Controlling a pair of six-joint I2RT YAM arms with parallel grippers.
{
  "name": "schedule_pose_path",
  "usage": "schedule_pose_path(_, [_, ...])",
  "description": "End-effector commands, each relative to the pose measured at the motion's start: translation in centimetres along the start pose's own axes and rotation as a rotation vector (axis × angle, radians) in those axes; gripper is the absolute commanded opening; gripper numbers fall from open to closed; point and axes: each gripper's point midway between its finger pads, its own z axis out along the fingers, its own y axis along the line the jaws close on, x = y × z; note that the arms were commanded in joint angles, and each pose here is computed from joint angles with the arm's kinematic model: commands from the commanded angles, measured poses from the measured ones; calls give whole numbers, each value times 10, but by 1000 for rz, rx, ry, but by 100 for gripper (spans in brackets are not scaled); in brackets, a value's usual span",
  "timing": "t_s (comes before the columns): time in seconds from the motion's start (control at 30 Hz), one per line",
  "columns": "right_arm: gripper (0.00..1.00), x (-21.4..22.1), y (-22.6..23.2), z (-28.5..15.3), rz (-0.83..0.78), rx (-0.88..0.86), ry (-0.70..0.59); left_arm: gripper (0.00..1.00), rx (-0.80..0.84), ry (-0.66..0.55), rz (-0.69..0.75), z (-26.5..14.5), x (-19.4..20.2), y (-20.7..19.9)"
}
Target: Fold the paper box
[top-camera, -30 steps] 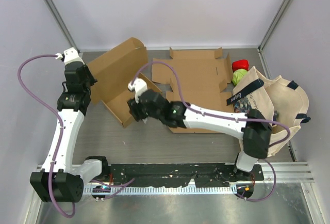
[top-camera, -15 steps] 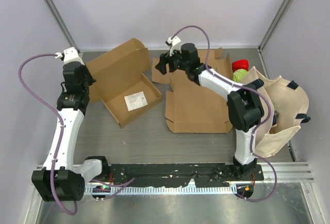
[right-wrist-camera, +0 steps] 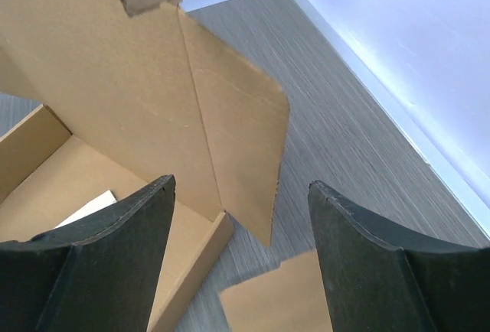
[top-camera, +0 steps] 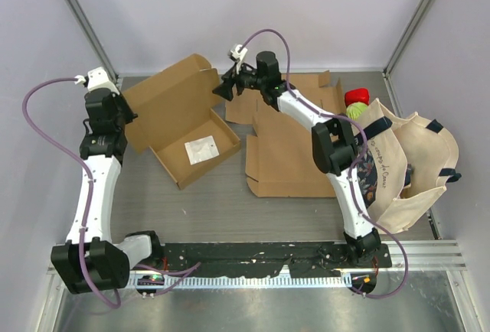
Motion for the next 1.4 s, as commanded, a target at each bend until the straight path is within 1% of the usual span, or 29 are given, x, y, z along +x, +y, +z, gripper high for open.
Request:
schedule_pose_path(0.0, [74, -23, 13, 8, -50, -126, -69, 0, 50, 11, -31, 4, -5, -2])
schedule_pose_path(0.13, [67, -19, 19, 9, -32, -165, -112, 0, 70, 8, -32, 6, -5, -1])
schedule_pose_path(0.17, [62, -23, 18, 10, -41, -171, -133, 0, 78, 10, -25, 6, -4, -1])
schedule_pose_path(0.23, [59, -23, 18, 15, -21, -196, -143, 0, 100, 8, -18, 7, -4, -5])
schedule_pose_path(0.43, [58, -24, 16, 24, 20, -239, -198, 0, 178, 2, 10, 7, -4, -16])
schedule_pose_path(0.5, [53, -24, 18, 26, 47, -257, -215, 0, 182, 5, 17, 7, -3, -17])
schedule_pose_path(0.53, [47, -26, 17, 26, 49, -255, -219, 0, 185, 4, 17, 7, -3, -17])
schedule_pose_path(0.6, [40, -30, 16, 24, 55, -246, -221, 0, 189, 0, 20, 8, -4, -18])
schedule_pose_path(0.63, [32, -27, 17, 25, 65, -242, -215, 1, 189, -1, 15, 7, -5, -18])
schedule_pose_path(0.67, [28, -37, 19, 21, 63, -240, -223, 3, 183, 1, 12, 8, -4, -17])
schedule_pose_path(0.7, [25, -39, 19, 20, 65, -233, -223, 8, 171, -1, 7, 7, -5, -15])
schedule_pose_path(0.73, [21, -30, 19, 19, 85, -222, -204, 24, 148, 13, -12, 6, -2, -12])
schedule_pose_path(0.77, [20, -34, 19, 17, 81, -204, -207, 33, 54, 5, -31, 6, -3, 4])
schedule_pose_path(0.8, [19, -42, 20, 13, 58, -198, -213, 41, 10, 0, -51, 3, -4, 11])
schedule_pose_path(0.83, [15, -37, 20, 11, 63, -193, -202, 53, -58, 16, -97, -1, 1, 22])
schedule_pose_path(0.87, [13, -38, 21, 10, 62, -194, -199, 59, -146, 6, -130, -5, 1, 36])
schedule_pose_path(0.9, [11, -40, 24, 8, 56, -203, -198, 62, -183, 34, -150, -9, 11, 42])
schedule_pose_path(0.93, [5, -40, 25, 8, 56, -204, -198, 68, -191, 17, -200, -16, 9, 44])
schedule_pose_path(0.97, [2, -40, 25, 7, 55, -206, -197, 72, -207, 16, -221, -19, 13, 47])
schedule_pose_path(1.0, [1, -41, 28, 5, 56, -217, -197, 75, -229, 29, -238, -21, 24, 54])
schedule_pose_path(1.03, [1, -41, 29, 5, 54, -220, -196, 79, -214, -4, -255, -28, 20, 54])
schedule_pose_path(1.13, [1, -39, 30, 3, 49, -214, -192, 84, -113, -55, -240, -24, 22, 48])
schedule_pose_path(1.2, [1, -40, 30, 3, 46, -220, -193, 87, -84, -75, -190, -12, 24, 47])
schedule_pose_path(1.23, [1, -41, 31, 2, 49, -226, -193, 88, -97, -32, -172, 2, 34, 50])
schedule_pose_path(1.27, [1, -40, 29, 2, 52, -224, -192, 88, -92, -13, -144, 8, 36, 51])
schedule_pose_path(1.3, [1, -40, 29, 2, 51, -225, -193, 88, -21, -22, -138, 17, 27, 42])
schedule_pose_path(1.33, [1, -43, 28, 1, 56, -225, -197, 88, 27, -1, -123, 27, 28, 38])
schedule_pose_path(1.37, [1, -43, 28, 1, 58, -227, -198, 89, 43, 60, -120, 44, 41, 39])
